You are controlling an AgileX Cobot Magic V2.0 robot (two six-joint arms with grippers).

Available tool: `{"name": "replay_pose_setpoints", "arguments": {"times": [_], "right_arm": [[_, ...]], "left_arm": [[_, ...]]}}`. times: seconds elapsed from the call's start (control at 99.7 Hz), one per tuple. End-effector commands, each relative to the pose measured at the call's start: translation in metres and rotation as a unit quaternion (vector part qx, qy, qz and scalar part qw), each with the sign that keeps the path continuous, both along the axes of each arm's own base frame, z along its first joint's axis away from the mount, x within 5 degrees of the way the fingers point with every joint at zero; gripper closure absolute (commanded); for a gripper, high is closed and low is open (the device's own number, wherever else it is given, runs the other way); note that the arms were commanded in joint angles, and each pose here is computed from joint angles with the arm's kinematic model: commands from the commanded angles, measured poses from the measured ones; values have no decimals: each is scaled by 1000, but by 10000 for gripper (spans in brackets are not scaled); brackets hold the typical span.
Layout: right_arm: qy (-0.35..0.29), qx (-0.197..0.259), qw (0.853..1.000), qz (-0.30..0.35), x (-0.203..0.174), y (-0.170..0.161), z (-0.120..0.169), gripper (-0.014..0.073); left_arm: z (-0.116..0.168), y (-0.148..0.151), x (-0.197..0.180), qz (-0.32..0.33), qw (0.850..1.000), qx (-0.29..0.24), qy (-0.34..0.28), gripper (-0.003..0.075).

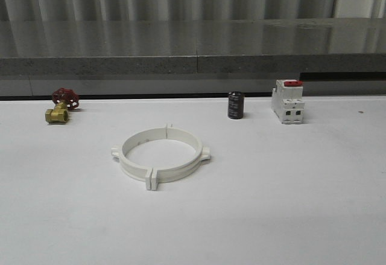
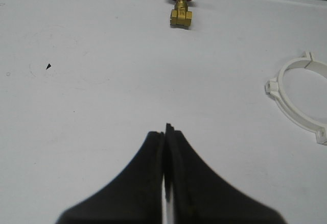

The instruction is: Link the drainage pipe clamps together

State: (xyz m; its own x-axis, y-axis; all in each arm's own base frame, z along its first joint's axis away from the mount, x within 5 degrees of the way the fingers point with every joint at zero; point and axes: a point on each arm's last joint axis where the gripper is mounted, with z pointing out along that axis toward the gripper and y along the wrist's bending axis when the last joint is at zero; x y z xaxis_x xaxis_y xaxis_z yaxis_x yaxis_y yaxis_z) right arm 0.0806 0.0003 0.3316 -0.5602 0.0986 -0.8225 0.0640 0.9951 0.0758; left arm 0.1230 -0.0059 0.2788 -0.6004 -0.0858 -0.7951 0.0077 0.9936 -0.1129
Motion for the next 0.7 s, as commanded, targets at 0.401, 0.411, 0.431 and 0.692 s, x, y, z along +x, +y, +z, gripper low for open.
{"name": "replay_pose_setpoints", "arguments": {"times": [0.401, 0.411, 0.431, 0.692], "right_arm": [[-24, -14, 1000, -1, 0, -2, 9, 662], [-24, -14, 1000, -1, 0, -2, 9, 662], [-24, -14, 1000, -1, 0, -2, 9, 662], [-34, -28, 999, -5, 0, -4, 10, 662]], "left_arm": [[14, -1, 4, 2, 999, -8, -45, 741], [14, -1, 4, 2, 999, -8, -45, 741], [14, -1, 4, 2, 999, -8, -45, 741], [14, -1, 4, 2, 999, -8, -45, 741]]}}
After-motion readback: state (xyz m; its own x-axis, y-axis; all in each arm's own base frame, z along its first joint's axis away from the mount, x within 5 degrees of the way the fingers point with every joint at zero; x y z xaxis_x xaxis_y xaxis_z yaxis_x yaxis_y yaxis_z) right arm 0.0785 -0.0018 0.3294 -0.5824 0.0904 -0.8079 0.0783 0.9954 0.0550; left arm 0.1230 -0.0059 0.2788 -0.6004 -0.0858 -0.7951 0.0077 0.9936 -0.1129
